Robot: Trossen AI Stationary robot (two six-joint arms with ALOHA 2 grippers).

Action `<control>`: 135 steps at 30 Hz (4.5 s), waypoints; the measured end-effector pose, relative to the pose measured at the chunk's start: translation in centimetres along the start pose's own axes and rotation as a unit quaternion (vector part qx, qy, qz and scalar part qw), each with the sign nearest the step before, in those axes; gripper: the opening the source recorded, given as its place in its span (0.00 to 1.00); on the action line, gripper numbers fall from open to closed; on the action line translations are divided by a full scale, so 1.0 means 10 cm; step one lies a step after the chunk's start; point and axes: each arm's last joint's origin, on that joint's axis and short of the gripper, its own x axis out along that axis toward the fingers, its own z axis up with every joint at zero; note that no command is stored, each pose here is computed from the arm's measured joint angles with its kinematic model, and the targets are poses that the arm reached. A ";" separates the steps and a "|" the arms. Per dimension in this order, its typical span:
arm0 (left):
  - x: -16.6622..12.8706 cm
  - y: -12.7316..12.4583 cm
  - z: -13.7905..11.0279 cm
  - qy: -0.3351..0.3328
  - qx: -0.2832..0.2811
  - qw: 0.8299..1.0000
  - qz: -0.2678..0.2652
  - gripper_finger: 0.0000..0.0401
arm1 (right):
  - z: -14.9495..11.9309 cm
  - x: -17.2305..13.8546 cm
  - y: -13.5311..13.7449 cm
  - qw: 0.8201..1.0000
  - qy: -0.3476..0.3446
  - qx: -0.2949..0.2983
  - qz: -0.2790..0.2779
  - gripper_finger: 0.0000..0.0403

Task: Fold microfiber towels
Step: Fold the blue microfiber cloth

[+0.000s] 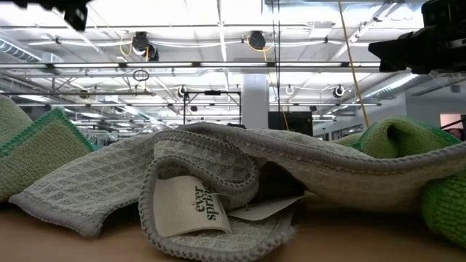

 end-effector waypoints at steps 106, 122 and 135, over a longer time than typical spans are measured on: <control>1.51 -0.49 -1.11 0.505 0.186 0.843 0.012 0.02 | -0.14 1.90 0.05 0.967 0.183 0.164 -0.065 0.00; 1.80 -0.38 -0.61 0.425 0.228 0.872 0.079 0.04 | -0.37 2.63 0.39 0.967 0.201 0.154 -0.028 0.40; 1.85 -0.39 -0.53 0.383 0.230 0.891 0.079 0.04 | -0.72 2.61 0.46 0.942 0.310 0.126 -0.019 0.35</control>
